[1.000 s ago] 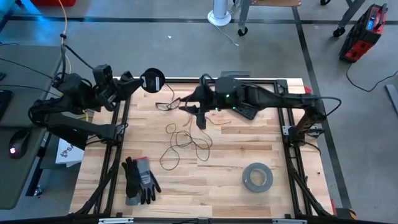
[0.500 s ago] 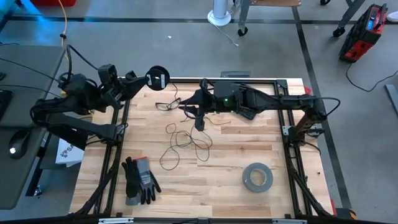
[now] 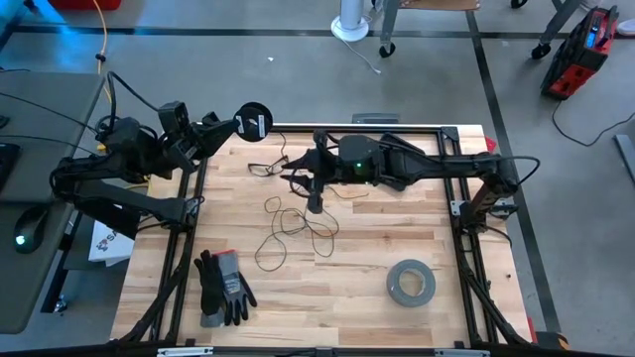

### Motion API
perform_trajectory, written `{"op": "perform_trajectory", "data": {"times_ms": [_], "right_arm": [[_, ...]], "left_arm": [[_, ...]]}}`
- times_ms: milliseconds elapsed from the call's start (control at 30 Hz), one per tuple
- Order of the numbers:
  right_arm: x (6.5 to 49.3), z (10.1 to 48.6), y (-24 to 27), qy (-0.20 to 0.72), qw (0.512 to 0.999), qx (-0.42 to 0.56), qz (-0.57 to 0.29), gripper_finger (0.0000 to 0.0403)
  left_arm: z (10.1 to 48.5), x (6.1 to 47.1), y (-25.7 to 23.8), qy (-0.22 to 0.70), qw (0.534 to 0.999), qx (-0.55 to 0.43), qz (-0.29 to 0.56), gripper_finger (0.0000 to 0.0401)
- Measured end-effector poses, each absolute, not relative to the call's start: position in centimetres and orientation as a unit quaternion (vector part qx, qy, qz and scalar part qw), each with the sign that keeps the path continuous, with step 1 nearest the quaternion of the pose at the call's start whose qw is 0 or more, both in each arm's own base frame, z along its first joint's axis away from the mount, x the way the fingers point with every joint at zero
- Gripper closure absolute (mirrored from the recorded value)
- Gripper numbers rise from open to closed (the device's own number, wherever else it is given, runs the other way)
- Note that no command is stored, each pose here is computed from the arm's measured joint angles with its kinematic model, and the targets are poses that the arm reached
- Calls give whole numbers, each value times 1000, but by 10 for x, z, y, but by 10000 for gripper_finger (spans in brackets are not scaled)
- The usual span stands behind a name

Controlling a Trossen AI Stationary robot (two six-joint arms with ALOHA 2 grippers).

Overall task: Coil cords
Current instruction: Coil the black wire on the black spool

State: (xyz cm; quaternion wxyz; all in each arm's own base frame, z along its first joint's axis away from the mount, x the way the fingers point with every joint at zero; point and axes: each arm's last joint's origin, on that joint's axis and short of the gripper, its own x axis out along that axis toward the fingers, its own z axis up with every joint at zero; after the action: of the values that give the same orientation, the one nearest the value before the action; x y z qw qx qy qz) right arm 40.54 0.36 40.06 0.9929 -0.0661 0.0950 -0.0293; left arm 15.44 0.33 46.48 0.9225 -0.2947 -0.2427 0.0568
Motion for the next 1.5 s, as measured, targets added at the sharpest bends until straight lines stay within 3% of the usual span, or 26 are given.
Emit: {"op": "perform_trajectory", "data": {"times_ms": [167,233,400,700,1500], "right_arm": [[400,423,16,85,993,-77,0,255],[397,431,17,83,993,-86,-25,253],[394,429,8,117,982,-101,-108,264],[409,405,1,165,977,-75,-110,277],[404,413,2,145,979,-62,-128,286]], "left_arm": [[464,154,3,-241,925,-287,63,401],[464,154,4,-242,925,-286,68,401],[464,154,4,-243,923,-290,69,401],[465,154,4,-246,919,-300,65,401],[465,154,4,-247,919,-301,66,401]]}}
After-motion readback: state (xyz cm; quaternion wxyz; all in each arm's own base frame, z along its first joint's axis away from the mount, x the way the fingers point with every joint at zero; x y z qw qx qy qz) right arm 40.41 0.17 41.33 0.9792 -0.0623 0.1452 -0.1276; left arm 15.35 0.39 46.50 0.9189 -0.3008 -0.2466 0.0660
